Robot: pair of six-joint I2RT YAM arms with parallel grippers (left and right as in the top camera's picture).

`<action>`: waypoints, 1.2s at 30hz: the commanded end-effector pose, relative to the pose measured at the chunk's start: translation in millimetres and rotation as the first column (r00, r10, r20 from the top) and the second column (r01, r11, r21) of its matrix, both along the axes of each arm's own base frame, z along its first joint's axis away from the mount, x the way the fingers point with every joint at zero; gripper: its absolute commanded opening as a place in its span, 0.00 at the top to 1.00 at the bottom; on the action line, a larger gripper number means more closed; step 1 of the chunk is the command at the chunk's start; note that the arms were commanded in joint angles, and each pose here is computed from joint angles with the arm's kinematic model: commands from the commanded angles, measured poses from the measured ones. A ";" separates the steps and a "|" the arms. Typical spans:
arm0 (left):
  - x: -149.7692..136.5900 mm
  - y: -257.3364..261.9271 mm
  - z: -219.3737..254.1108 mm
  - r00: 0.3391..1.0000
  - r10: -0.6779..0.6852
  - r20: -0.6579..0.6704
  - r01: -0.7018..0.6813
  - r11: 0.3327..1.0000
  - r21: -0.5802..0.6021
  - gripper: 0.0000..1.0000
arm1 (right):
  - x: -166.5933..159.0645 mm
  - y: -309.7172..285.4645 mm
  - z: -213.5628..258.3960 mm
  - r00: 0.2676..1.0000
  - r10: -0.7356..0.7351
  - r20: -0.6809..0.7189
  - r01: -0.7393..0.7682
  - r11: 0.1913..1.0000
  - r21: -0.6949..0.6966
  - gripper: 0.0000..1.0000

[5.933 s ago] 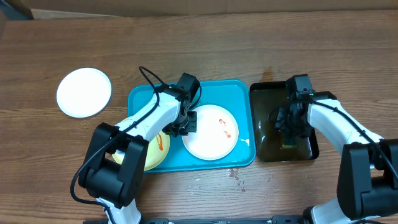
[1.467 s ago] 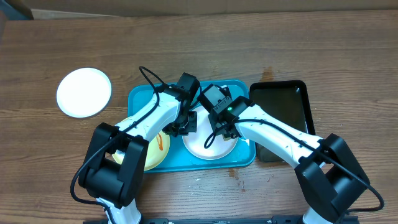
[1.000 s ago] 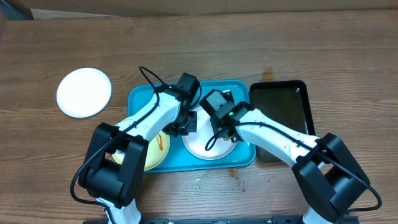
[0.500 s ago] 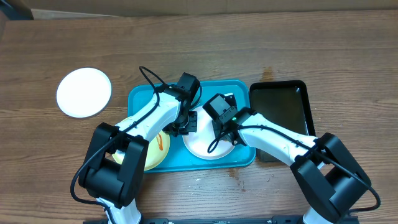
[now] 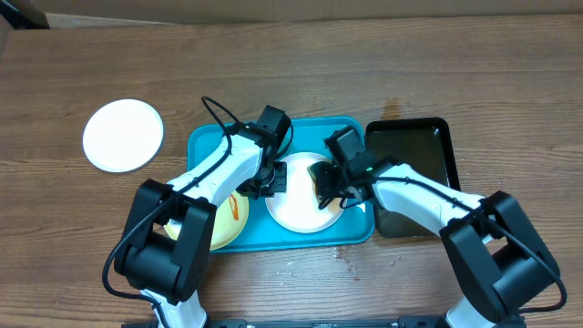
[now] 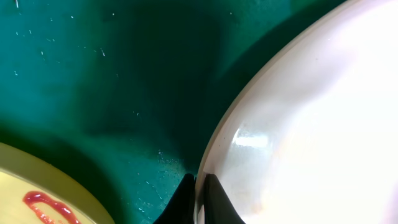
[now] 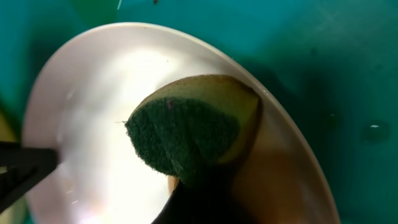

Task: Clean dirty plates on tray and stack at the side
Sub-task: 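Scrub the white plate held by the left gripper with the sponge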

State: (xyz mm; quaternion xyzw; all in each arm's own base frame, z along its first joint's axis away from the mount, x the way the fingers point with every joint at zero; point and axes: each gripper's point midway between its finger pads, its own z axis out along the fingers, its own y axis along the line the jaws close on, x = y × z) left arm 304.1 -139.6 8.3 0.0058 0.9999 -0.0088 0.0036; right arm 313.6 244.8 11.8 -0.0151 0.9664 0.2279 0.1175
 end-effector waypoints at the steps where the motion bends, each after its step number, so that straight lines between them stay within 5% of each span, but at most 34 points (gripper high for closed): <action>1: -0.7 3.3 -4.1 1.000 -0.019 -0.001 0.019 1.000 0.023 0.96 | -14.4 19.5 13.4 0.986 0.110 -0.126 -0.071 0.957 0.282 0.96; 5: -0.8 3.3 -4.1 1.000 -0.019 -0.001 0.019 1.000 0.023 0.96 | 8.2 17.8 66.0 0.982 0.170 -0.088 -0.100 0.847 0.521 0.96; 10: -0.9 3.3 -4.1 1.000 -0.018 -0.002 0.018 1.000 0.023 0.96 | 13.3 2.1 98.8 0.984 0.173 -0.038 -0.120 0.812 0.571 0.96; 13: -0.7 3.2 -4.1 1.000 -0.018 -0.001 0.018 1.000 0.022 0.96 | 4.5 -7.1 86.5 0.985 0.156 -0.078 -0.097 0.863 0.496 0.96; 19: -0.6 3.3 -4.1 1.000 -0.018 0.000 0.018 1.000 0.022 0.96 | -8.7 -39.6 26.2 0.991 0.043 -0.131 -0.026 0.992 0.127 0.96; 27: -0.1 3.0 -4.1 1.000 -0.018 0.001 0.018 1.000 0.021 0.96 | -11.8 -34.1 7.1 0.997 0.031 -0.064 -0.033 0.999 -0.033 0.96; 36: -0.1 3.0 -4.1 1.000 -0.019 0.002 0.018 1.000 0.022 0.96 | -23.8 -10.4 -11.3 0.994 -0.011 -0.112 0.006 0.999 -0.045 0.96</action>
